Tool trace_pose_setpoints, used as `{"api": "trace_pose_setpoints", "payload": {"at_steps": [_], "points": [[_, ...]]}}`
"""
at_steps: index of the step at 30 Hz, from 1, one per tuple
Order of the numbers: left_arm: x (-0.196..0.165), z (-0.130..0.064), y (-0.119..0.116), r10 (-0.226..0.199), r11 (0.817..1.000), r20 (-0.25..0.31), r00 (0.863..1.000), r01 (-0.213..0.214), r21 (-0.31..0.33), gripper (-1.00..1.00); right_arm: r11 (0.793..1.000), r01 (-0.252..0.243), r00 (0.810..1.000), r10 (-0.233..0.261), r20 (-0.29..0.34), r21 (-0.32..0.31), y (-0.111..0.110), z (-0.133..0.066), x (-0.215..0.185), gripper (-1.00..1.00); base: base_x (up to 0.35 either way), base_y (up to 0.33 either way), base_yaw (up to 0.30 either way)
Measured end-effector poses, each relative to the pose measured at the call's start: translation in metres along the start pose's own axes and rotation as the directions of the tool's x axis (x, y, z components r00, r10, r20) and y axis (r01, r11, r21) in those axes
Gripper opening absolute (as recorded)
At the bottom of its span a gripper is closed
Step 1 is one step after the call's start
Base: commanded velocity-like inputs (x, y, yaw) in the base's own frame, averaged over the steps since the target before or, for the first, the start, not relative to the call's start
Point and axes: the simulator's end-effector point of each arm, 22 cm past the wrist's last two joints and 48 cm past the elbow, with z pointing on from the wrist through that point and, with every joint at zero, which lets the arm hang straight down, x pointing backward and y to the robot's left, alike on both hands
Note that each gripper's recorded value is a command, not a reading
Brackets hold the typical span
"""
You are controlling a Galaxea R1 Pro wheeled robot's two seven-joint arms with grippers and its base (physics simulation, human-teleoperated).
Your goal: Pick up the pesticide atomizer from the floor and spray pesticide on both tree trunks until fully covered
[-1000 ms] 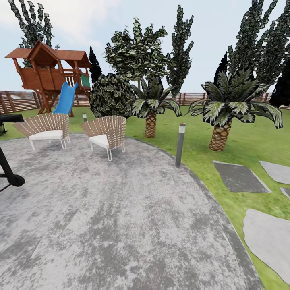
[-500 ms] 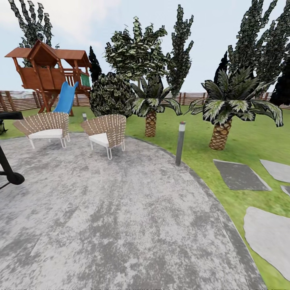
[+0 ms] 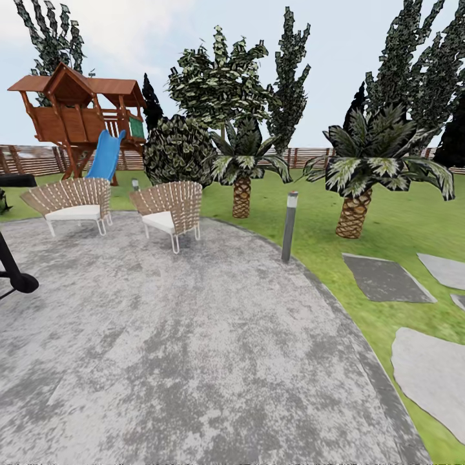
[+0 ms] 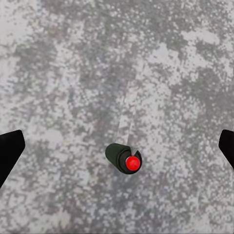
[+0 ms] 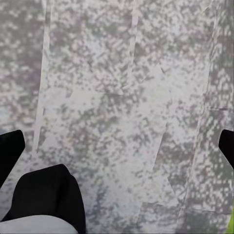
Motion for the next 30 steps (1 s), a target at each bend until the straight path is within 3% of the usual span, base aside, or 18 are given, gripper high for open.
{"api": "trace_pose_setpoints", "payload": {"at_steps": [9,20,30], "points": [[0.012,0.014,0.005,-0.001,1.0,0.002,1.0,0.001,0.001,1.0,1.0,0.0,1.0,0.0,-0.016,-0.003,0.003,0.017,0.019,1.0,0.0,0.0,0.0],[0.011,0.014,0.004,-0.001,1.0,0.005,1.0,0.001,0.003,1.0,1.0,-0.001,1.0,0.001,-0.025,-0.004,0.004,0.016,0.023,1.0,-0.005,0.0,0.0],[0.01,0.015,0.004,0.0,1.0,0.007,1.0,0.0,0.003,1.0,1.0,-0.001,1.0,0.001,-0.027,-0.004,0.004,0.016,0.024,1.0,-0.2,0.0,0.0]]}}
